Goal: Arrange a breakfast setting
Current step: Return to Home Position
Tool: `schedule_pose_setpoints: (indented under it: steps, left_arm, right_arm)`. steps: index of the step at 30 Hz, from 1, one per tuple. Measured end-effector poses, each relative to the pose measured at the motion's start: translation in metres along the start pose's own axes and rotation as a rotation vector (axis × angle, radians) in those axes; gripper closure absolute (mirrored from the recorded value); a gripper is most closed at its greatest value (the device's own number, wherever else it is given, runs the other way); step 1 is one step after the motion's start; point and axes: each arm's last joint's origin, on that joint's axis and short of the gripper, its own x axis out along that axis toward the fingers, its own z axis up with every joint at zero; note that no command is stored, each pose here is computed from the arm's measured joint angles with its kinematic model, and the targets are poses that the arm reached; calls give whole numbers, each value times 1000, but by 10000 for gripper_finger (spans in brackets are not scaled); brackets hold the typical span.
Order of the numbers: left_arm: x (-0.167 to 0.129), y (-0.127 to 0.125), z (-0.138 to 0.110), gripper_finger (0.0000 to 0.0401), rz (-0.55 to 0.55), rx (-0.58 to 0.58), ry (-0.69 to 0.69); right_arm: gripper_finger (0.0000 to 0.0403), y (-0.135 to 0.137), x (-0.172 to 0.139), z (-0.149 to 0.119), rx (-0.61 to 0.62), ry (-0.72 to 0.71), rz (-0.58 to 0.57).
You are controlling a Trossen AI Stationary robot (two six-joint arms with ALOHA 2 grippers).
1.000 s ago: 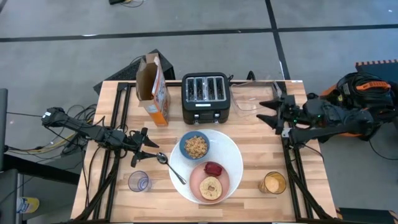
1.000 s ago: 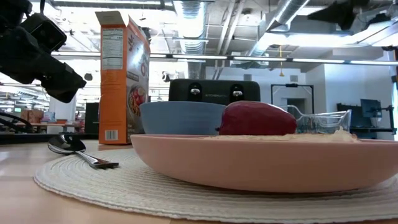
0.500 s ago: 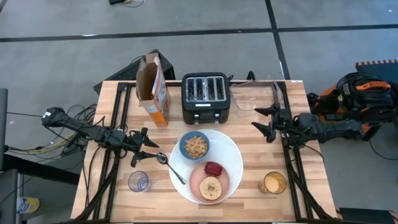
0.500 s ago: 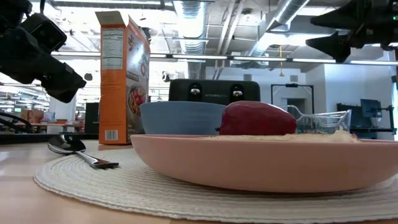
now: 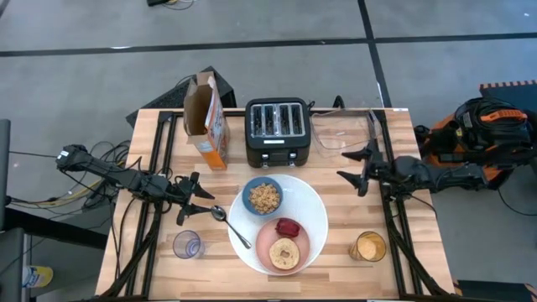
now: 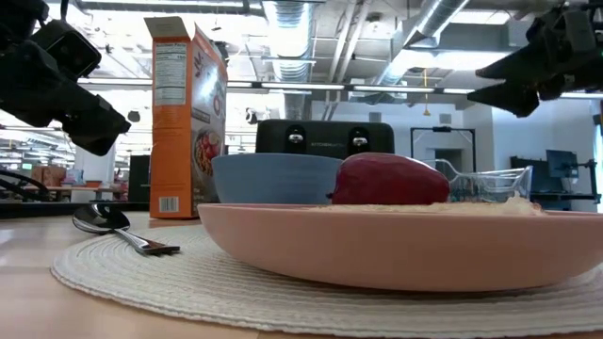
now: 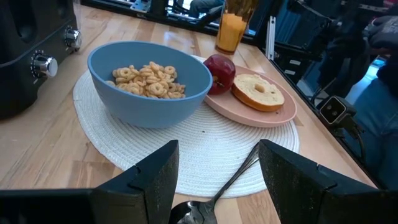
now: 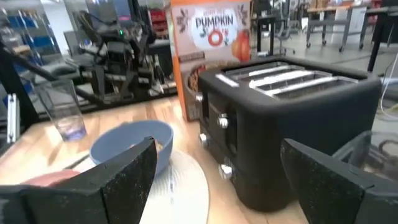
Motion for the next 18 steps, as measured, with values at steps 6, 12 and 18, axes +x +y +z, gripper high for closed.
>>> schedule_pose_setpoints:
  steps: [6, 12, 18]
  left_arm:
    - [0, 0, 0, 193, 0, 0, 0]
    - [0, 0, 0, 193, 0, 0, 0]
    - [0, 0, 0, 193, 0, 0, 0]
  right_arm:
    - [39, -1, 0, -7, -3, 68, -11]
    - [39, -2, -1, -12, 23, 115, -22]
    - [39, -2, 4, -27, 15, 111, -21]
